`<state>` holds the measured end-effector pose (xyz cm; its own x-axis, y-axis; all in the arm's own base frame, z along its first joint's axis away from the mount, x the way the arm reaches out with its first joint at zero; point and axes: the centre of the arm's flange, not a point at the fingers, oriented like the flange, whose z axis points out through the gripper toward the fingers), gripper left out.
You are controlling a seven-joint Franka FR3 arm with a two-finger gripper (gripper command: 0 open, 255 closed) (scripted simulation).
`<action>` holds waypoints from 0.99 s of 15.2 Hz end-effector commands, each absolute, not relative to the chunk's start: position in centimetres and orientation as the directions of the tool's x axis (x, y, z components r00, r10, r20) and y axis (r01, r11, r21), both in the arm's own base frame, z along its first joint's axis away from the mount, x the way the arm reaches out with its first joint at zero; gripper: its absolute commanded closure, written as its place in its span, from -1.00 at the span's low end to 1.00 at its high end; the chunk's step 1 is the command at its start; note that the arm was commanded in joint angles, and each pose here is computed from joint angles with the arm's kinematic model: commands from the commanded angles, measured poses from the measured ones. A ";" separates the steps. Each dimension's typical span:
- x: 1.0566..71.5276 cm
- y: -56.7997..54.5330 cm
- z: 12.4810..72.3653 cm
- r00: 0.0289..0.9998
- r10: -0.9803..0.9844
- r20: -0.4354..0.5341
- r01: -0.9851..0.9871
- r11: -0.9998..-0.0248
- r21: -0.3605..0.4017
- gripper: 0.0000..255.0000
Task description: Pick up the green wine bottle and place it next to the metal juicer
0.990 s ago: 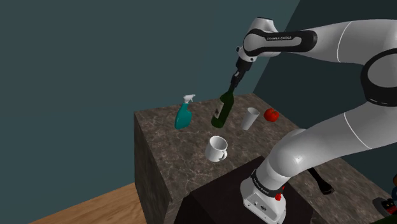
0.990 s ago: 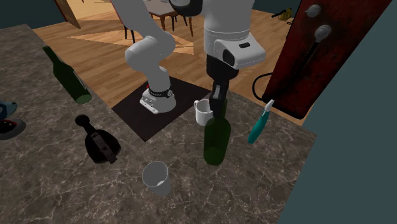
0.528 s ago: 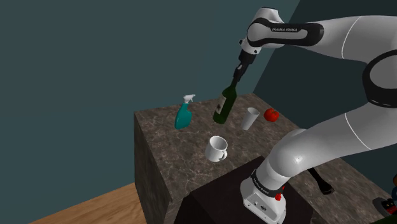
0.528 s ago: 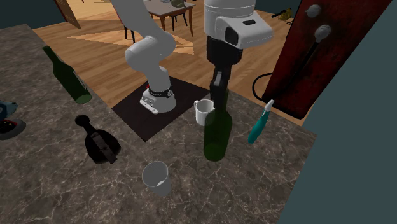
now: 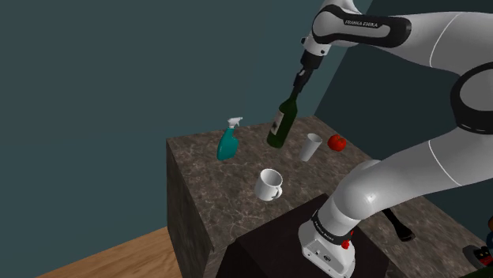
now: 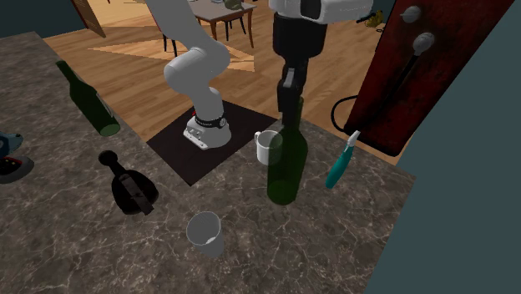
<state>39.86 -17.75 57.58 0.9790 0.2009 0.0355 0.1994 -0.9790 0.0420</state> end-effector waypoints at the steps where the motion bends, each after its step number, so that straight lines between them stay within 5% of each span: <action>1: 39.8 -17.7 58.6 0.979 0.201 0.036 0.199 -0.979 0.042 1.00; 15: 39.8 -17.7 66.0 0.979 0.201 0.036 0.199 -0.979 0.042 1.00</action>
<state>39.88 -17.82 65.48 0.9790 0.2008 0.0355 0.1993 -0.9790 0.0421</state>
